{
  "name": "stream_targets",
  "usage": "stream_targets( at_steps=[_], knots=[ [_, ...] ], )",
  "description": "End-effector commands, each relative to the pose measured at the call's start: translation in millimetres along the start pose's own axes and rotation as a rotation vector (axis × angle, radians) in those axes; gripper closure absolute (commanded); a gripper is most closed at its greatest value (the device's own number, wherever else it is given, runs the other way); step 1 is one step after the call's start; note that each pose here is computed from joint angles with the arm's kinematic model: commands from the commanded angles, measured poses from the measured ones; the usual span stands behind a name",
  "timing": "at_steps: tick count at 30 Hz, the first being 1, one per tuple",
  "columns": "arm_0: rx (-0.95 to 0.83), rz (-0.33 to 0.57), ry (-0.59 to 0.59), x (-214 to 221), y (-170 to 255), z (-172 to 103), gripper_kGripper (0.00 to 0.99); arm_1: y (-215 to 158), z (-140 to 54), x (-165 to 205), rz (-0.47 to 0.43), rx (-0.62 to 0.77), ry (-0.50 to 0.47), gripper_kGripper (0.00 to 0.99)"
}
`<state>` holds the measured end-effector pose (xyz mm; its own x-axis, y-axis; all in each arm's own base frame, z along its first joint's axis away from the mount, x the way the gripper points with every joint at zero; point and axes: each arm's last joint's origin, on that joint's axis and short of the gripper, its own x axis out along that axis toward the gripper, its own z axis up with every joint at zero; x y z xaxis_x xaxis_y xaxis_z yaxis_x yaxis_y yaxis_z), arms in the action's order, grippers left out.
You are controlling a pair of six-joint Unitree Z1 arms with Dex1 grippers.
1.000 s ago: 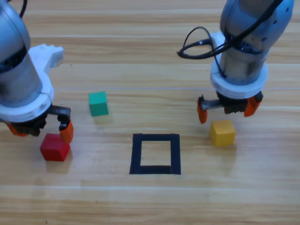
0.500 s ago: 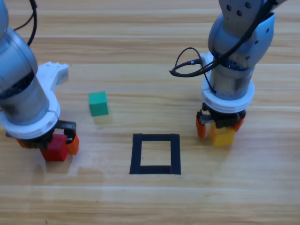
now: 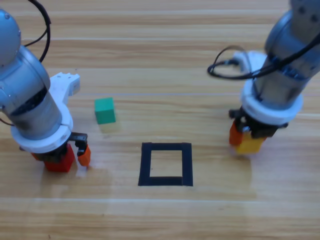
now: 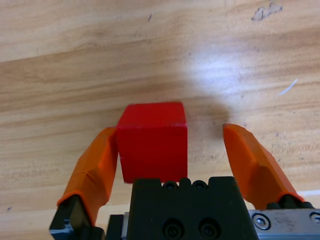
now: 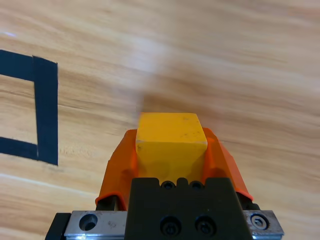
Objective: Stack the blocks in the rectangular block: red at the bottom, yellow in the middle, green on top
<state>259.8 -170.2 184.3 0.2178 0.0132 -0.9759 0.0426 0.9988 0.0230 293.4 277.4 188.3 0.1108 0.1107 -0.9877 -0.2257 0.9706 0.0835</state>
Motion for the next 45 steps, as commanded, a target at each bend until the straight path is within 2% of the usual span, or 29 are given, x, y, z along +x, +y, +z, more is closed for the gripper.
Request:
stream_targets(
  at_steps=[1, 5, 11, 15, 17, 19, 24, 26, 30, 37, 45],
  knots=[
    [-0.043, 0.035, 0.026, 20.1, 17.2, -2.1, 0.152, -24.9, -12.7, -65.9, 0.004, 0.029, -0.120, 0.878],
    [-0.048, 0.045, 0.019, 20.4, 24.0, -1.1, 0.287, -26.6, -14.7, -70.5, 0.004, 0.029, -0.121, 0.878],
    [-0.048, 0.047, -0.019, 4.4, 31.2, -2.9, 0.548, -26.3, -14.3, -69.6, 0.003, 0.023, -0.117, 0.880],
    [-0.033, 0.025, -0.060, -22.6, 30.2, 5.5, 0.794, -25.5, -12.8, -65.5, -0.002, 0.021, -0.109, 0.880],
    [0.001, -0.007, -0.077, -40.1, 16.1, 9.6, 0.927, -24.8, -12.6, -63.1, -0.006, 0.020, -0.104, 0.880],
    [0.055, -0.067, -0.095, -54.8, -6.8, 10.9, 0.927, -25.1, -11.9, -62.9, -0.006, 0.021, -0.105, 0.880],
    [0.149, -0.132, -0.106, -81.3, -81.9, 5.9, 0.927, -28.7, -10.1, -62.3, -0.009, 0.036, -0.103, 0.878],
    [0.151, -0.138, -0.096, -79.6, -109.9, 1.8, 0.927, -29.9, -8.8, -61.5, -0.009, 0.042, -0.101, 0.878],
    [0.092, -0.097, -0.061, -55.5, -162.3, -10.0, 0.927, -29.6, -5.6, -55.9, -0.016, 0.045, -0.091, 0.878],
    [-0.070, -0.050, -0.022, -27.5, -180.1, -19.1, 0.926, -29.1, -2.6, -52.1, -0.014, 0.049, -0.085, 0.878],
    [-0.116, -0.055, -0.051, -27.5, -184.7, -14.6, 0.924, -28.5, -1.4, -48.4, -0.018, 0.048, -0.076, 0.878]
  ],
)
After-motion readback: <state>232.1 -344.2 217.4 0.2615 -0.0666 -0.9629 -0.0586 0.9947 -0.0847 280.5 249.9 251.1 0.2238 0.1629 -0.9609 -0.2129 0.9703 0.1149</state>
